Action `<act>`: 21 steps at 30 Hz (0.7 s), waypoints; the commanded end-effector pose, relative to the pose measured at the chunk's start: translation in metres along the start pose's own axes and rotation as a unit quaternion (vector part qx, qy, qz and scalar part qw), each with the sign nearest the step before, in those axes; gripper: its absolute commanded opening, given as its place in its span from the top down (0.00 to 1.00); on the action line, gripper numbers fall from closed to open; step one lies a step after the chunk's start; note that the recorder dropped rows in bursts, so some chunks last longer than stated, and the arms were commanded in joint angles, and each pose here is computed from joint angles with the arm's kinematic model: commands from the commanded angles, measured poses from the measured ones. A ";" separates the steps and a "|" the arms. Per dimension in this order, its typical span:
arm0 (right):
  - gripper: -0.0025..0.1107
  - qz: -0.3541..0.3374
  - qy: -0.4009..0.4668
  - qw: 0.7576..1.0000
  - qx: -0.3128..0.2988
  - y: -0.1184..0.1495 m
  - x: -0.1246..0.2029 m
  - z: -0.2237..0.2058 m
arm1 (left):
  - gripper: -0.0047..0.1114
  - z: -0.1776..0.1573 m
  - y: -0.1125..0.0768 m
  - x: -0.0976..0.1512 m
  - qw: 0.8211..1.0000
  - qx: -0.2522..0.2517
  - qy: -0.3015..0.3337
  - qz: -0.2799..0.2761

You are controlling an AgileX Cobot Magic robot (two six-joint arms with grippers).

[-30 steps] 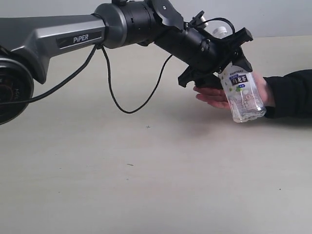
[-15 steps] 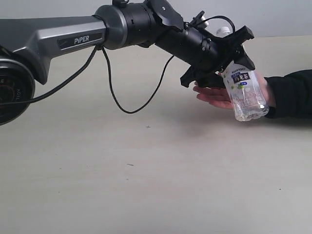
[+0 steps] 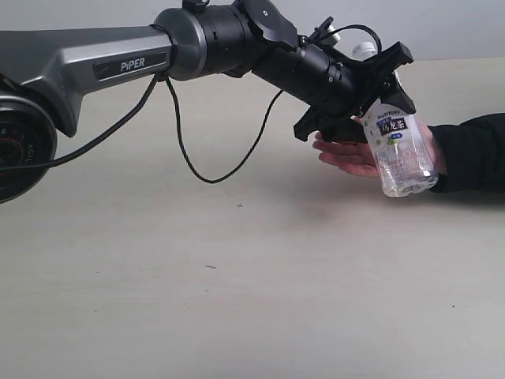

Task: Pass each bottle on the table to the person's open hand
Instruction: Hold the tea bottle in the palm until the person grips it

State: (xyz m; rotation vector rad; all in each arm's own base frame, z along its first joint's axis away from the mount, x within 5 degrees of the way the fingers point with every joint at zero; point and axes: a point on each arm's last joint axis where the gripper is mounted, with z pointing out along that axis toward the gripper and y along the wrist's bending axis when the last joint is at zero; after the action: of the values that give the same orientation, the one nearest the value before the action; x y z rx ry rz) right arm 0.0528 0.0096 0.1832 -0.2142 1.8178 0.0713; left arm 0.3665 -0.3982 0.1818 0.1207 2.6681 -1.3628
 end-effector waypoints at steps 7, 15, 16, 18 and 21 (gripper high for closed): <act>0.98 -0.004 -0.001 1.000 0.002 0.000 0.001 0.000 | 0.18 -0.002 -0.004 0.003 0.999 0.007 0.017 0.030; 0.98 -0.004 -0.001 1.000 0.002 0.000 0.001 0.000 | 0.17 -0.002 -0.004 0.003 0.999 0.007 0.018 0.041; 0.98 -0.004 -0.001 1.000 0.002 0.000 0.001 0.000 | 0.17 -0.002 -0.004 0.004 0.999 0.007 0.020 0.045; 0.98 -0.004 -0.001 1.000 0.002 0.000 0.001 0.000 | 0.17 -0.003 -0.005 0.005 0.999 0.007 0.025 0.045; 0.98 -0.004 -0.001 1.000 0.002 0.000 0.001 0.000 | 0.17 -0.007 -0.009 0.005 0.997 0.010 0.031 0.071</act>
State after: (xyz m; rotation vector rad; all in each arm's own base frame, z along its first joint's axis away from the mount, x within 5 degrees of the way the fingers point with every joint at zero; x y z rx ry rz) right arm 0.0528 0.0096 0.1832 -0.2142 1.8178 0.0713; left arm 0.3618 -0.3979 0.1808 0.2780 2.6701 -1.3482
